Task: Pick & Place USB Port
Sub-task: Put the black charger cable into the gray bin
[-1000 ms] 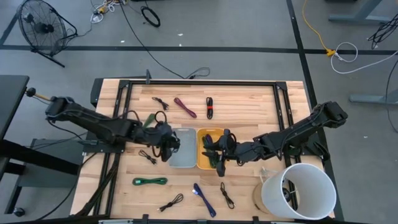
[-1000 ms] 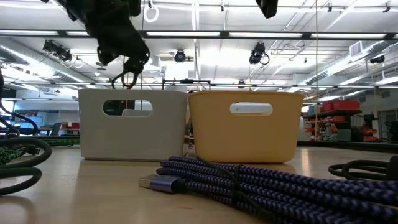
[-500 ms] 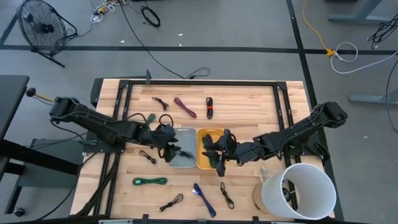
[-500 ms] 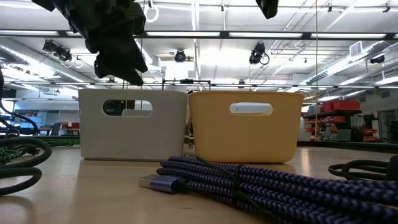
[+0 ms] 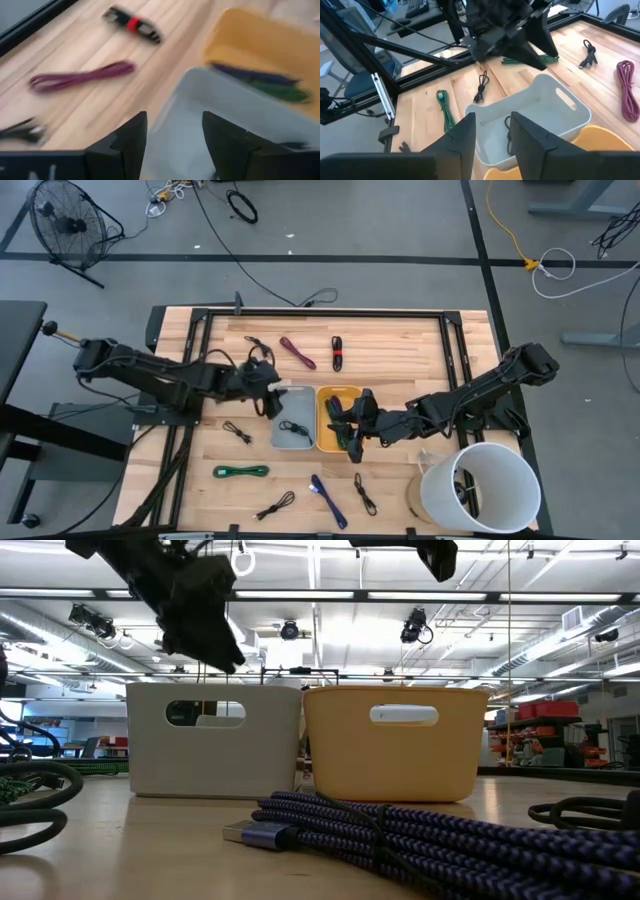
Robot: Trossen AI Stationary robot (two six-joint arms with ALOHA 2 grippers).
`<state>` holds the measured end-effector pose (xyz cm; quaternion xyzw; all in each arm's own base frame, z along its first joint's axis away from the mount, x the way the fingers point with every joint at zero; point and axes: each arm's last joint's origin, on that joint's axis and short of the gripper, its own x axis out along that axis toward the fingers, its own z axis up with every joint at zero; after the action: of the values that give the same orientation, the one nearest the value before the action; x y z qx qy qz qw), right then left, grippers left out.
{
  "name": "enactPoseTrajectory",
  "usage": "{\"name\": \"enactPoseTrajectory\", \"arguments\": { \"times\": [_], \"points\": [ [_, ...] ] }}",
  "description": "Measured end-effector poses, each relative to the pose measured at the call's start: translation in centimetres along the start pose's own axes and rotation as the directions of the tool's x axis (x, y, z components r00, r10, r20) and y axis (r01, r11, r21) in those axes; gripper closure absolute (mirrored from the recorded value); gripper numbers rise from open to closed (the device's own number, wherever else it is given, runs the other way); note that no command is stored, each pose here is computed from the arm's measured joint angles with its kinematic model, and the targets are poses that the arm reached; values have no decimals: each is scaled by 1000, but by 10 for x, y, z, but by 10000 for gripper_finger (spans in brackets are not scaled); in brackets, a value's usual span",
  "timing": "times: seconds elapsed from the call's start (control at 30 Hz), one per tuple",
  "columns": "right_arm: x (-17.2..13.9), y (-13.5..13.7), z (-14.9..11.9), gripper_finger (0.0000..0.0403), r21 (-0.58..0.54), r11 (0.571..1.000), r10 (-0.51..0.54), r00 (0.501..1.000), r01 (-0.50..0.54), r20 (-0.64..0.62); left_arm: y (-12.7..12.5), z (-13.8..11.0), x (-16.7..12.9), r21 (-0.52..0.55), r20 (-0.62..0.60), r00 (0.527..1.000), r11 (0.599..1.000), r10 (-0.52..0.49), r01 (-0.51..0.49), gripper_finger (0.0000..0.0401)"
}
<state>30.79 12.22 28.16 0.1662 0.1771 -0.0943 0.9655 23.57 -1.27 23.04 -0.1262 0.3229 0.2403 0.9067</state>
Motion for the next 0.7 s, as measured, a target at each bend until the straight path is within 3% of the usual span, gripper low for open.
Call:
{"name": "enactPoseTrajectory", "arguments": {
  "times": [0.13, 0.27, 0.37, 0.7],
  "points": [
    [0, 0, 0, 279, 0, 1000, -3, 1000, 3, 0, 19, -6, 4, 35, -88, 986, 990, 141, -139, 209],
    [0, -1, 0, 279, 1, 1000, -8, 1000, 8, 5, 43, -8, 6, 73, -126, 928, 936, 350, -344, 209],
    [0, -1, 0, 279, -1, 1000, -8, 1000, 8, 5, 61, -6, 7, 77, -159, 886, 901, 435, -428, 209],
    [0, -1, 0, 279, -49, 999, -21, 1000, 22, 11, 121, 8, 18, 152, -264, 853, 893, 450, -424, 209]
  ]
}}
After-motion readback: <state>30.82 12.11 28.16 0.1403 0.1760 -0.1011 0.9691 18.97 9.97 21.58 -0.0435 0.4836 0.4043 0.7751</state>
